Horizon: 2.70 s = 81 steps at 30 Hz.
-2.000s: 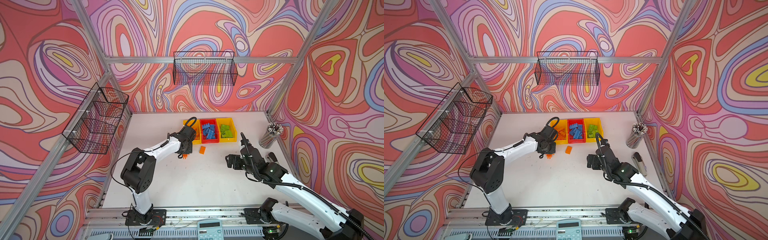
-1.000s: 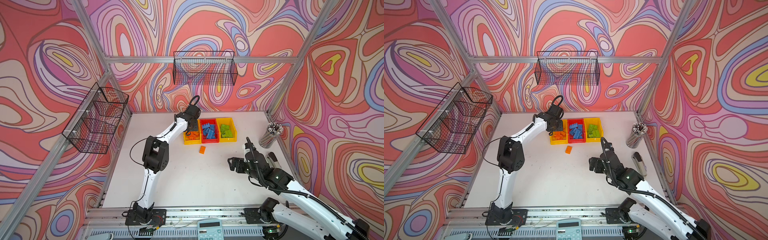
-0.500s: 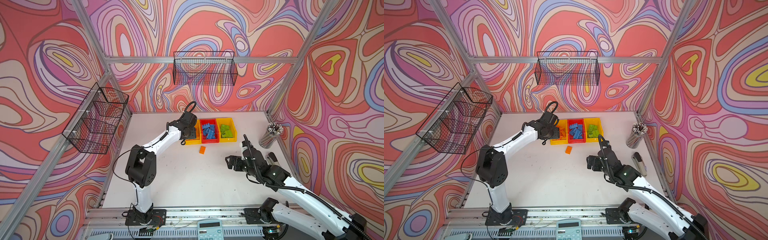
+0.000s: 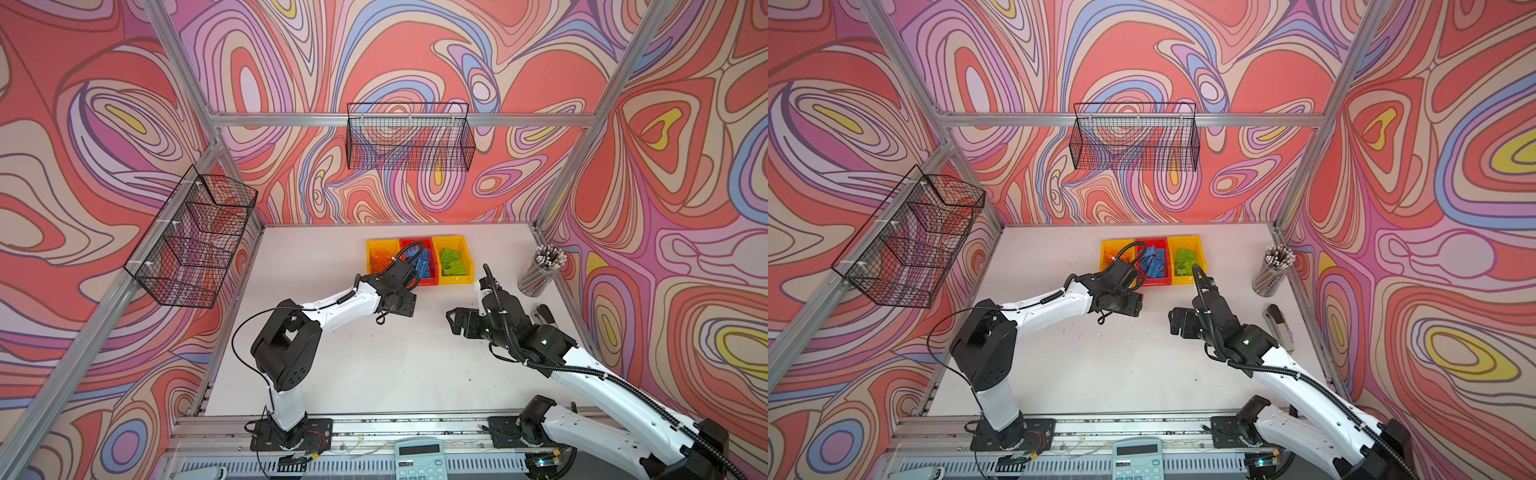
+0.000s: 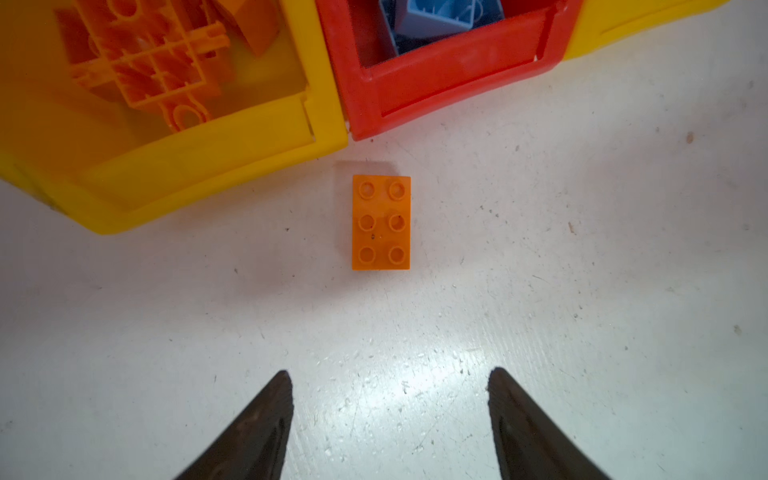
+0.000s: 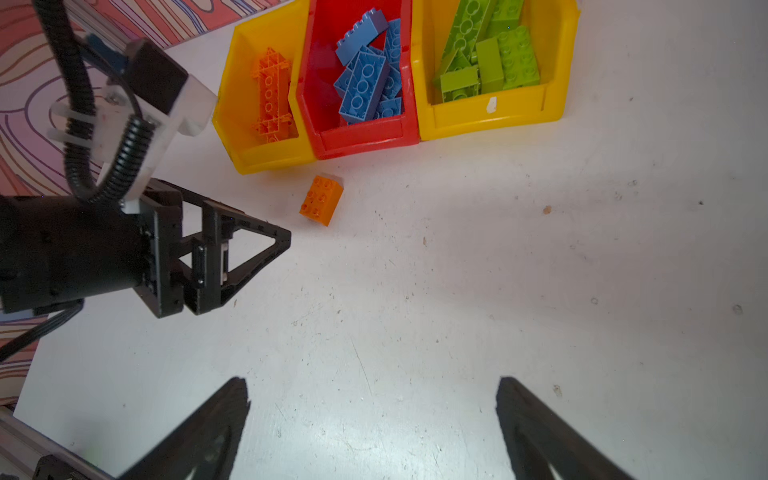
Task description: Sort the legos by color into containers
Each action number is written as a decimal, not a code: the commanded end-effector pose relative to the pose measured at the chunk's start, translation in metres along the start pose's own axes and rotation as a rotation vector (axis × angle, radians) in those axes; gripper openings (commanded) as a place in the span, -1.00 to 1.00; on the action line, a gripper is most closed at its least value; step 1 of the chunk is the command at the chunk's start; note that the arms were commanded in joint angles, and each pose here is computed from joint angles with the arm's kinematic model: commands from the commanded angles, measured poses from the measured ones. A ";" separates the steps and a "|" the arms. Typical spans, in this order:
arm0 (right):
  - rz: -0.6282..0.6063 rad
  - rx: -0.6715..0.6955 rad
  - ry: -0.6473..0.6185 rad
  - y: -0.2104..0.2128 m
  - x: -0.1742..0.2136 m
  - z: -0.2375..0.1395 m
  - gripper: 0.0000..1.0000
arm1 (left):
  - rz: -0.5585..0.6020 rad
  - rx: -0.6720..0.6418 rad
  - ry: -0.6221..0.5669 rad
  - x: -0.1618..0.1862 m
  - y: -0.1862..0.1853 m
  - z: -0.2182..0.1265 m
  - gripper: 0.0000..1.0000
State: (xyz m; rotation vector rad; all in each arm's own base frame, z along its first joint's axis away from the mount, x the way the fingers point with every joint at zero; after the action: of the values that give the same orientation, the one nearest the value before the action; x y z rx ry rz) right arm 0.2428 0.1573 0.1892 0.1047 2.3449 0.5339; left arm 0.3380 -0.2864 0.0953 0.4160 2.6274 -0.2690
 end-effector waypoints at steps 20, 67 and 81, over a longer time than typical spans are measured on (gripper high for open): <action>0.031 0.044 -0.024 -0.007 -0.005 -0.011 0.96 | 0.092 -0.106 0.034 -0.027 0.016 0.071 0.36; 0.024 0.039 -0.042 -0.006 -0.009 -0.012 0.96 | -0.088 -0.195 -0.146 -0.147 0.098 0.021 -0.30; 0.008 0.040 -0.024 -0.002 -0.008 0.001 0.96 | -0.170 -0.154 -0.282 -0.147 0.104 -0.029 0.73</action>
State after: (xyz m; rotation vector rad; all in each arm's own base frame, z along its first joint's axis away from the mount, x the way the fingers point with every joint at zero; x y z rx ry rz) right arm 0.2449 0.1504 0.1863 0.1457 2.3539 0.4813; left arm 0.4900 -0.2249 0.1384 0.1532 2.4805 -0.1133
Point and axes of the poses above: each gripper's point midway between its finger pads, its own z axis out along the fingers, its own y axis along the line the jaws close on, x = y × z, the point moved 1 cm from there along -z, back along the fingers, and after that the axes turned 3 degrees about z, right-handed, at the moved point
